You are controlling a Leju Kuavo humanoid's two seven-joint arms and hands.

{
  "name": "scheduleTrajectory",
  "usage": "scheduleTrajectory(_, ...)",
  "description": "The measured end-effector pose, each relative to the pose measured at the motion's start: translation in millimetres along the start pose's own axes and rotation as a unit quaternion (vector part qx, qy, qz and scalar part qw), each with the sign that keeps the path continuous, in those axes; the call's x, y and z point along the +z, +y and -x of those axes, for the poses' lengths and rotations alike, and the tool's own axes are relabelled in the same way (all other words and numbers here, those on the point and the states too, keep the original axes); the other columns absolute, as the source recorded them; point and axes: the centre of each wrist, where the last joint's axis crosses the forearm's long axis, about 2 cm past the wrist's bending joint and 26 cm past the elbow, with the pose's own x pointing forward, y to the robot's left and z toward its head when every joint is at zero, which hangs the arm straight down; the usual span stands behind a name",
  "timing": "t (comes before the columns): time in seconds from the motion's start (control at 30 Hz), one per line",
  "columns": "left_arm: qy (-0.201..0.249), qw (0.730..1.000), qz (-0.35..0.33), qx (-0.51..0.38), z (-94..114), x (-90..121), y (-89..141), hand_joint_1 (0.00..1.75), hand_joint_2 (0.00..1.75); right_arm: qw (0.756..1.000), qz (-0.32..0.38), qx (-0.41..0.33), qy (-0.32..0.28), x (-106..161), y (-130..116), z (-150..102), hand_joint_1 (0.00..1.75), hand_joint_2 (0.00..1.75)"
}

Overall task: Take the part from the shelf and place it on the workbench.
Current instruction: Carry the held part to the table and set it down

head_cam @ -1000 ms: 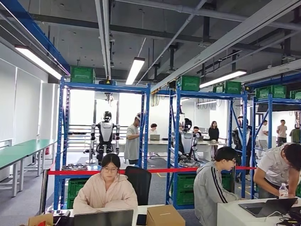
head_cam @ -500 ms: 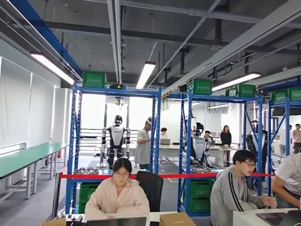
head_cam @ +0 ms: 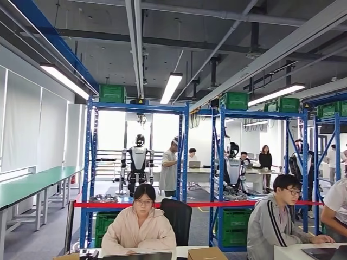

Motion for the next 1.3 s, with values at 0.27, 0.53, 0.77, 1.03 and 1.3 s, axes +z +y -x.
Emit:
scheduleTrajectory(0.27, -0.006, 1.000, 0.011, -0.014, -3.3, -1.1, -1.0, 0.00, 1.75, 0.987, 0.050, 0.088, 0.128, -10.1, -52.9, 37.6, 1.75, 1.75)
scheduleTrajectory(0.53, -0.011, 0.999, 0.019, -0.030, -8.9, -2.9, -2.0, 0.00, 1.75, 0.923, 0.121, 0.248, 0.268, -12.3, -109.2, 57.4, 1.75, 1.75)
scheduleTrajectory(0.77, -0.018, 0.998, 0.033, -0.041, -8.9, -2.9, -3.4, 0.00, 1.75, 0.793, 0.170, 0.434, 0.393, 5.1, -142.5, 58.8, 1.75, 1.75)
scheduleTrajectory(1.03, -0.020, 0.998, 0.034, -0.049, -5.9, -1.9, -5.9, 0.00, 1.75, 0.679, 0.139, 0.530, 0.488, 25.7, -156.8, 57.2, 1.75, 1.75)
scheduleTrajectory(1.3, -0.026, 0.997, 0.034, -0.064, -5.1, -1.7, -6.1, 0.00, 1.75, 0.641, 0.091, 0.519, 0.558, 52.6, -149.6, 73.7, 1.75, 1.75)
